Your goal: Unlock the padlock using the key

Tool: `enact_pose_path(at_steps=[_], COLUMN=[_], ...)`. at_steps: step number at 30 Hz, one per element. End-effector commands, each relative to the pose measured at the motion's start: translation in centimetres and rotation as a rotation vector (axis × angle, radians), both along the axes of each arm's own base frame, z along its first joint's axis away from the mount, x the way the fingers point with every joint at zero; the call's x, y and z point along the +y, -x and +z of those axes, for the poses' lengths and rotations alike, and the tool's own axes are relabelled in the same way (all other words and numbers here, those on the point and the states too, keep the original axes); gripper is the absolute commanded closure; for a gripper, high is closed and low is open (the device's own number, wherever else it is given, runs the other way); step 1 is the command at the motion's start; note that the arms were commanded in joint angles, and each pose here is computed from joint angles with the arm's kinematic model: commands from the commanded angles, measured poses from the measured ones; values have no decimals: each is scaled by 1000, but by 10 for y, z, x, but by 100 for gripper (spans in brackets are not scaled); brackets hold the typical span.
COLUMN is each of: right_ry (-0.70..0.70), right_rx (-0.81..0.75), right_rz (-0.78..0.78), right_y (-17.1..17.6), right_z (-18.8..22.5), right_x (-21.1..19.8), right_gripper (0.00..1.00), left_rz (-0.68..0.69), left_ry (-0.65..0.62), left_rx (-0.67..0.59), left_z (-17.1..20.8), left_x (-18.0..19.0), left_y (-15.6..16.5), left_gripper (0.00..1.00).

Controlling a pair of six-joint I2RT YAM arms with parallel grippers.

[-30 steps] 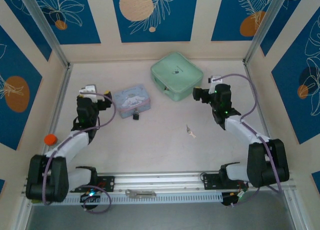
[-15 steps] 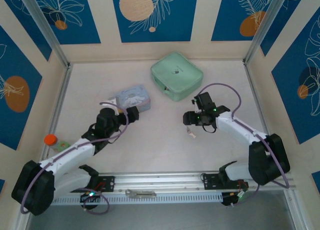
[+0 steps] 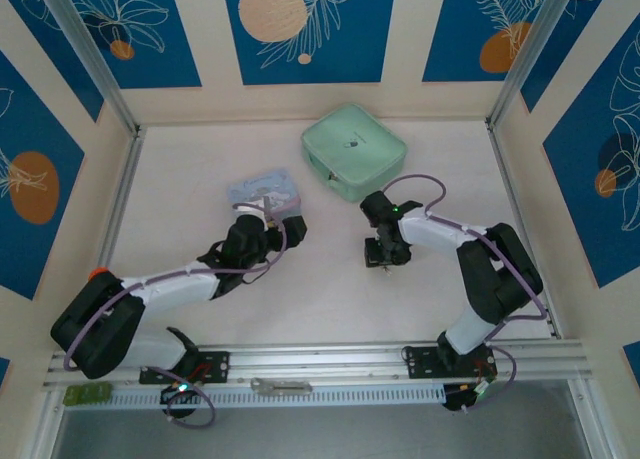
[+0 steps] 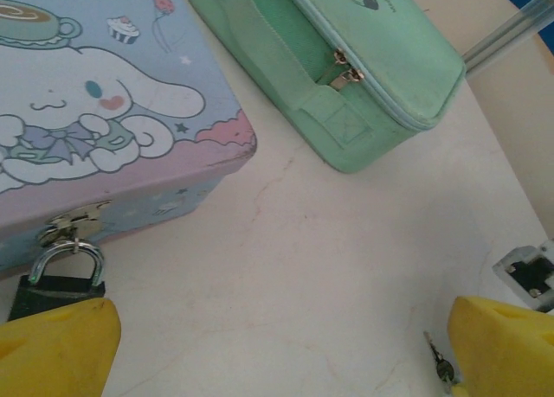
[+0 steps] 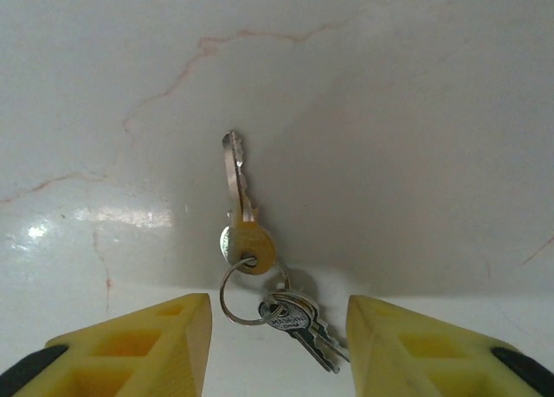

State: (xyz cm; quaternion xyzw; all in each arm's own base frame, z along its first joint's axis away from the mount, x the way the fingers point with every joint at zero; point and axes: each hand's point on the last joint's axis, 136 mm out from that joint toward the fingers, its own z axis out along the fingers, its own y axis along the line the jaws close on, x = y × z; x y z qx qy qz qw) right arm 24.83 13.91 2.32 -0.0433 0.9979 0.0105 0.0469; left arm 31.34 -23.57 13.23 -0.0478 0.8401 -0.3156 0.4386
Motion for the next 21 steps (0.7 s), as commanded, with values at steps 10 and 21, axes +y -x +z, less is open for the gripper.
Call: enact_pose_path(at_steps=[10, 21], right_ry=[47, 14], right_rx=[31, -10], right_rz=[-2, 44], right_y=[-1, -3], right_z=[-10, 3], right_x=[10, 17], right_gripper=[75, 100], left_rz=[22, 2], left_ry=[38, 85], left_rx=[-58, -84], left_z=[25, 42], left_x=[3, -1], left_y=[2, 5], left_gripper=[3, 3])
